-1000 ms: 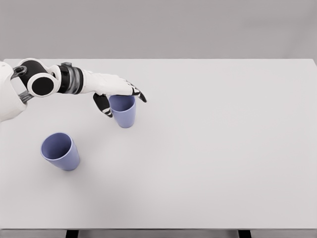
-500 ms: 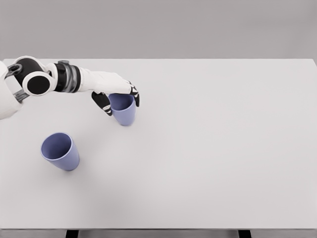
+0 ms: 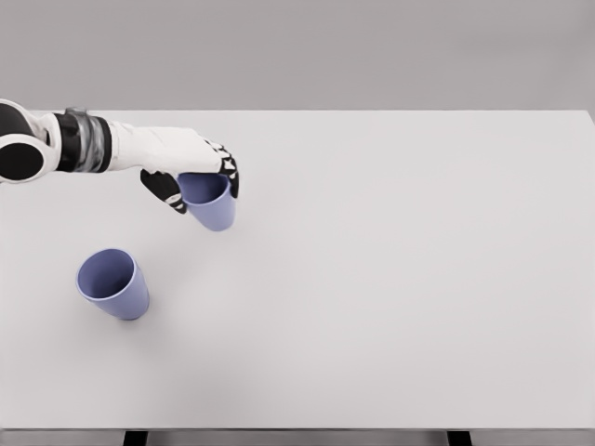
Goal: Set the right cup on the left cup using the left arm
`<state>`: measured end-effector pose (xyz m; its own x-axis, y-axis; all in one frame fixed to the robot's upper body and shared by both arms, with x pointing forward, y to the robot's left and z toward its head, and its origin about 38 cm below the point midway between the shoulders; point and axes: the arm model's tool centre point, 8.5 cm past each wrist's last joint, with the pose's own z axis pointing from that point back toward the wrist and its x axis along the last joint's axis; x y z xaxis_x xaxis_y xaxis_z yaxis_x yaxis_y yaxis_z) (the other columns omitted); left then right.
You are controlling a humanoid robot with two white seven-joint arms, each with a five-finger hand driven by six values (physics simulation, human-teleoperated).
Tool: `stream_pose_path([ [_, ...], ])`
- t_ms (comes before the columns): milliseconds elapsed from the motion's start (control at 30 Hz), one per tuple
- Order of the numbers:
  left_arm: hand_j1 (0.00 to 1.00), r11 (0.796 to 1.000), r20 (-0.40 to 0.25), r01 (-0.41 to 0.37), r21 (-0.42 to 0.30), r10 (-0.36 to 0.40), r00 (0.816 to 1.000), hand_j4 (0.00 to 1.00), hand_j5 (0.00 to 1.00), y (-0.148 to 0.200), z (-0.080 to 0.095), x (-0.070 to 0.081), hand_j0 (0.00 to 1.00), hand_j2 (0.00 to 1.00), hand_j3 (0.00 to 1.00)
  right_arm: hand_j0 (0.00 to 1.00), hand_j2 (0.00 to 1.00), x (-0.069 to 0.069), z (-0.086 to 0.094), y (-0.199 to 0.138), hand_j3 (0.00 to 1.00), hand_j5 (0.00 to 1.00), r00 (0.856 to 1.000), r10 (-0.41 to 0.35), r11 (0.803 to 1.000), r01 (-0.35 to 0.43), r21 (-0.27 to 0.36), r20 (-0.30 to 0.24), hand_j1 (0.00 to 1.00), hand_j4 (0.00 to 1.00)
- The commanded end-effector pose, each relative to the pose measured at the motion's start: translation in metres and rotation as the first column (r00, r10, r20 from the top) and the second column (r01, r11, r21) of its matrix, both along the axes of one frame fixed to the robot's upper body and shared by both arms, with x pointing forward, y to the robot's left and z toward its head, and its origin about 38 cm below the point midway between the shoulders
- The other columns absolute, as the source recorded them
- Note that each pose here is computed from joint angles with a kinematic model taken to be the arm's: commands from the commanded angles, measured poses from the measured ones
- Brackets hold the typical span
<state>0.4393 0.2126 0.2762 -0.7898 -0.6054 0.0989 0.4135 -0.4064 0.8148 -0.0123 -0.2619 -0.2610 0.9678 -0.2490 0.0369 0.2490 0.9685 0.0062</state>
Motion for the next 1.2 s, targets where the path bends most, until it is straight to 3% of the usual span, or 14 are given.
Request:
stream_pose_path([
  [0,0.61,1.0,0.015,0.0,-0.002,0.0,1.0,0.61,0.61,0.006,0.008,-0.006,0.61,0.61,0.61,1.0,1.0,0.0,0.0,0.0,1.0,1.0,1.0,0.0,1.0,0.0,0.0,0.001,1.0,1.0],
  [467,0.61,1.0,0.057,0.011,-0.01,-0.011,0.998,0.61,0.61,0.032,0.031,-0.021,0.61,0.61,0.61,1.0,1.0,0.0,0.0,0.0,1.0,1.0,1.0,0.001,1.0,-0.001,0.0,0.0,1.0,1.0],
  [700,0.6,0.994,0.085,0.112,-0.007,-0.111,0.99,0.6,0.6,0.037,0.039,-0.031,0.6,0.6,0.6,1.0,1.0,0.0,0.0,0.0,1.0,1.0,1.0,-0.001,1.0,0.001,0.0,-0.001,1.0,1.0],
  [967,0.59,0.973,0.129,0.229,0.012,-0.229,0.965,0.59,0.59,0.048,0.052,-0.044,0.59,0.59,0.59,1.0,1.0,0.0,0.0,0.0,1.0,1.0,1.0,0.0,1.0,0.0,0.0,0.001,1.0,1.0],
  [1067,0.59,0.959,0.162,0.281,0.017,-0.28,0.946,0.59,0.59,0.053,0.063,-0.05,0.59,0.59,0.59,1.0,1.0,0.0,0.0,0.0,1.0,1.0,1.0,-0.002,1.0,0.002,0.0,-0.001,1.0,1.0],
  [1167,0.59,0.959,0.165,0.282,0.024,-0.283,0.945,0.59,0.59,0.059,0.065,-0.052,0.59,0.59,0.59,1.0,1.0,0.0,0.0,0.0,1.0,1.0,1.0,0.001,1.0,-0.001,0.0,-0.001,1.0,1.0],
])
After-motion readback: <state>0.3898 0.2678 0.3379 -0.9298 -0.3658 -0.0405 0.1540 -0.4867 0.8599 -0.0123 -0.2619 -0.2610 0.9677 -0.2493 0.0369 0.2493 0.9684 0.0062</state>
